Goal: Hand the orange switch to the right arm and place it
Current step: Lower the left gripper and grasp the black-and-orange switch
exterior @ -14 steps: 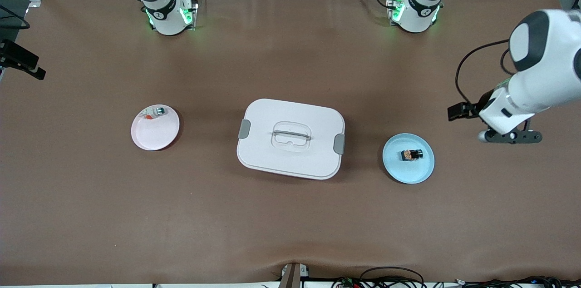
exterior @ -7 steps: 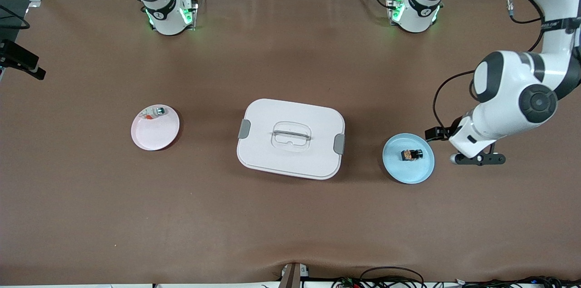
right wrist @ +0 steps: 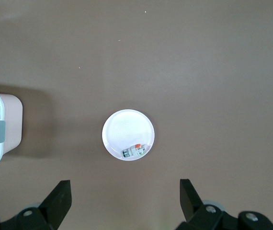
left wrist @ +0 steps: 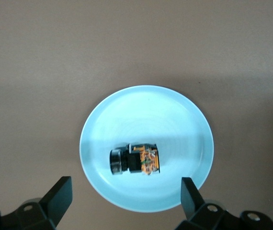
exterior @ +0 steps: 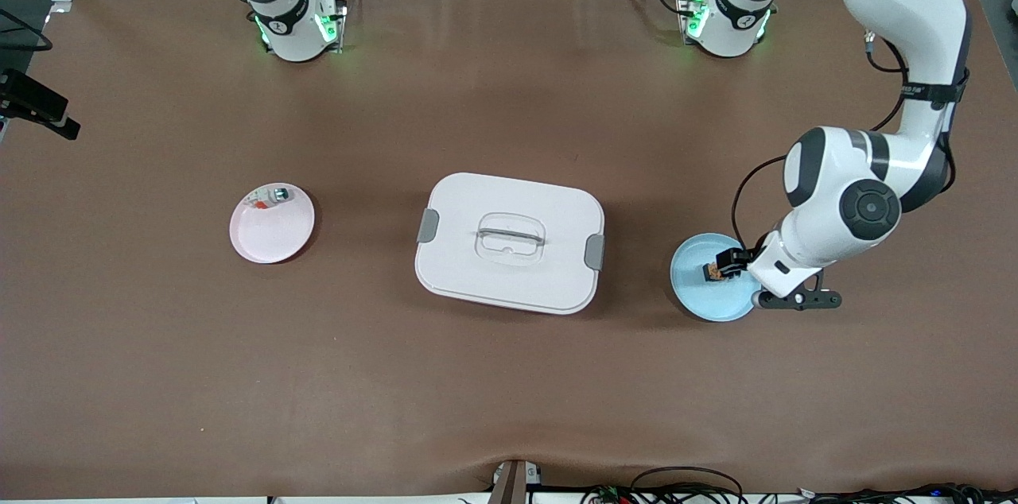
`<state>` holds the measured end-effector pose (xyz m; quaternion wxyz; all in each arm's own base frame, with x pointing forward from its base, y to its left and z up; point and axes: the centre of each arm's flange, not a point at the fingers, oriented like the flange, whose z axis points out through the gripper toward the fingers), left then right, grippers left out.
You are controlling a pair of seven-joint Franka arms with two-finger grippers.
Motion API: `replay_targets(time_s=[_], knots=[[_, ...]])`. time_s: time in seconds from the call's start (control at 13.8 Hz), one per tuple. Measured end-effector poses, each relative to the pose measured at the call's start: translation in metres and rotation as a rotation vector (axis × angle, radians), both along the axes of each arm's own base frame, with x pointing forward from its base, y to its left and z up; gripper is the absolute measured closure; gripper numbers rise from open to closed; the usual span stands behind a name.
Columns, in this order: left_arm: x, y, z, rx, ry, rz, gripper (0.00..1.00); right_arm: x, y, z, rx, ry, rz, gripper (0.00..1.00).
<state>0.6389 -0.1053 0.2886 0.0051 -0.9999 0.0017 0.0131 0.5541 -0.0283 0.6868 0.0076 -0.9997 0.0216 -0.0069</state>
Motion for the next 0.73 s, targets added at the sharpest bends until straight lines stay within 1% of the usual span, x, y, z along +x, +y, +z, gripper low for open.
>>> replay_targets(time_s=[0.07, 0.29, 0.73], knots=[[-0.002, -0.002, -0.01, -0.001, 0.0, -0.002, 0.0, 0.0, 0.0, 0.0, 0.0, 0.0, 0.0, 0.0], [-0.009, -0.004, -0.035, 0.002, 0.027, -0.006, 0.0, 0.0, 0.0, 0.0, 0.0, 0.0, 0.0, 0.0], [-0.016, -0.004, -0.069, 0.01, 0.08, -0.007, 0.0, 0.0, 0.0, 0.0, 0.0, 0.0, 0.0, 0.0]])
